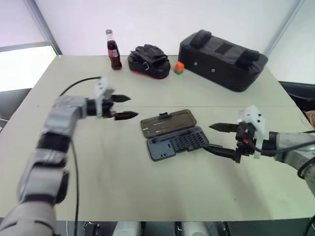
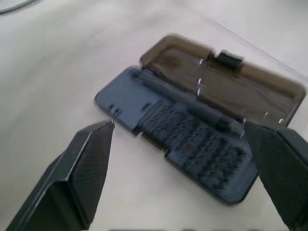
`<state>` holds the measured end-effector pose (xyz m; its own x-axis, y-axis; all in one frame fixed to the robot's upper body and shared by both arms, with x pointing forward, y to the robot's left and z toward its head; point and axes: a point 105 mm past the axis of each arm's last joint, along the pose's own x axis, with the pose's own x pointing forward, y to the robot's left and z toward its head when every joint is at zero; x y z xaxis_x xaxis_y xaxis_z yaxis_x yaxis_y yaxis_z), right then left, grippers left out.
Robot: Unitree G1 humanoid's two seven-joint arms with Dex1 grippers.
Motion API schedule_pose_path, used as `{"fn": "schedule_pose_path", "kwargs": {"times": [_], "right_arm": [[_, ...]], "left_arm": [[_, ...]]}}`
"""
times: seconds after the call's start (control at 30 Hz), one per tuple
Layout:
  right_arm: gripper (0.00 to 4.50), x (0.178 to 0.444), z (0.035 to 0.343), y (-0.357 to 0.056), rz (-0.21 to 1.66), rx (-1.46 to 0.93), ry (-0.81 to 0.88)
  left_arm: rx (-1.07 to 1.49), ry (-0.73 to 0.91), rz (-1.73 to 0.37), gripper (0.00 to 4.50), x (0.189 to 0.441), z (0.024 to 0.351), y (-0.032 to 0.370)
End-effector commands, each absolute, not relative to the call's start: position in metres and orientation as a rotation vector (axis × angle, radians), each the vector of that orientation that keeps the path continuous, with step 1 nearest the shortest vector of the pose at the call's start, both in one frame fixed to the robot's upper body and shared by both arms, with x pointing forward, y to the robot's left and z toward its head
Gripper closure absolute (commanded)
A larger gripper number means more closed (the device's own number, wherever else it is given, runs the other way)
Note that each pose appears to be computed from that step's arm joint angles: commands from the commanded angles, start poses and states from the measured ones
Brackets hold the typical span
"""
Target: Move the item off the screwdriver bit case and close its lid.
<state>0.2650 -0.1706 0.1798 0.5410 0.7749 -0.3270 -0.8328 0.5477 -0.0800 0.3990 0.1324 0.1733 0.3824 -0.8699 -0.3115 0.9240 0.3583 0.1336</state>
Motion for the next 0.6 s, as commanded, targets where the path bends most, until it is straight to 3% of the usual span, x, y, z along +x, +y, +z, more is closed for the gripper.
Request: {"fn": "schedule_pose_path", "kwargs": {"times": [0.03,0.4,0.5,0.6], "right_arm": [[0.06,0.263,0.188,-0.166,0.939,-0.261,0.201],[0.06,0.251,0.201,-0.158,0.853,-0.221,0.112],[0.0,0.251,0.2,-0.158,0.837,-0.215,0.11],[0.0,0.25,0.199,-0.158,0.825,-0.213,0.114]], "left_arm": [[0.388,0.268,-1.168,0.0,0.408,0.155,0.134],[0.497,0.387,-1.2,0.0,0.412,0.124,0.104],[0.493,0.405,-1.202,0.86,0.411,0.119,0.101],[0.478,0.414,-1.209,2.4,0.41,0.117,0.097]]}}
